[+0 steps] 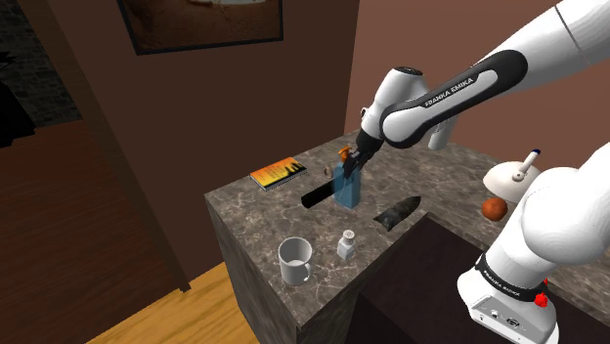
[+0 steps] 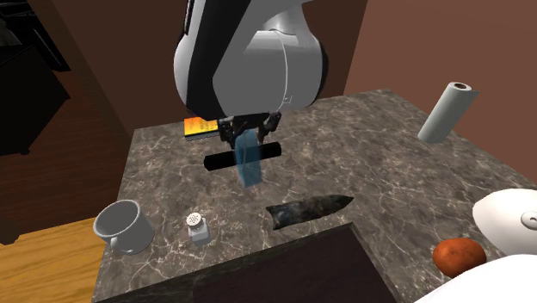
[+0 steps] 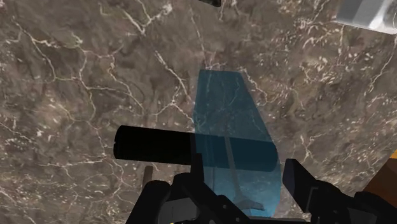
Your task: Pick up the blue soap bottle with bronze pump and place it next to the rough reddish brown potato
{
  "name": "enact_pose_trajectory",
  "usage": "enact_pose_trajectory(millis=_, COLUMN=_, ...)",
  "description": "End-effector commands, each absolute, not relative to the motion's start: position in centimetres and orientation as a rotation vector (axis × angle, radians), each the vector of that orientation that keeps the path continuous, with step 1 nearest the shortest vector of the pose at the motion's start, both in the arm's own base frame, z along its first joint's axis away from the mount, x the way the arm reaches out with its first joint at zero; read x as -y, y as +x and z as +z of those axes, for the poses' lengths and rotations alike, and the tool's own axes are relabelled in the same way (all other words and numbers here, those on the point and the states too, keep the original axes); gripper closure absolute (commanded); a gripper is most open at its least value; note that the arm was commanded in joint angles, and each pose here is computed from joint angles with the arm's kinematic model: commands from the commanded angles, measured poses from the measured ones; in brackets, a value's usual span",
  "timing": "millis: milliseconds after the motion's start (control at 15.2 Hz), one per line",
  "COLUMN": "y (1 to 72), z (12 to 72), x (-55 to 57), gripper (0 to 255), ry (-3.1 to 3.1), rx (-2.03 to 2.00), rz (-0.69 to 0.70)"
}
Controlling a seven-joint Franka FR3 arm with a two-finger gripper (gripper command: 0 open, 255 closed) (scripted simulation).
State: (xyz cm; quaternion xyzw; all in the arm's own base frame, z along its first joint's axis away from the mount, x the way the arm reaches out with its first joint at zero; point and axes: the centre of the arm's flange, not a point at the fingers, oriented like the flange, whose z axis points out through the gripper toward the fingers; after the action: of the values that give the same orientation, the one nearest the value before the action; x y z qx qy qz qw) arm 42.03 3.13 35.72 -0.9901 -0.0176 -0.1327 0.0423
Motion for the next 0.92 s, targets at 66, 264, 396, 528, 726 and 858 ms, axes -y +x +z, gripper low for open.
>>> enact_pose_trajectory(millis=66, y=42.0, z=37.4, x=-3.1, gripper=255, ry=-3.030, rx=0.054, rz=-0.406)
enact_pose_trajectory(millis=264, y=42.0, z=39.0, x=-3.1, gripper=255, ry=-3.030, rx=0.054, rz=-0.406)
enact_pose_trajectory(millis=396, y=42.0, z=40.0, x=-3.1, gripper=255, ry=-3.030, rx=0.054, rz=-0.406)
enact_pose_trajectory(millis=528, y=42.0, z=41.1, x=-3.1, gripper=255, ry=-3.030, rx=0.054, rz=-0.406)
enact_pose_trajectory(millis=726, y=42.0, z=42.7, x=-3.1, gripper=255, ry=-3.030, rx=0.054, rz=-0.406)
enact_pose_trajectory(millis=858, y=42.0, z=43.7, x=-3.1, gripper=255, ry=-3.030, rx=0.054, rz=-0.406)
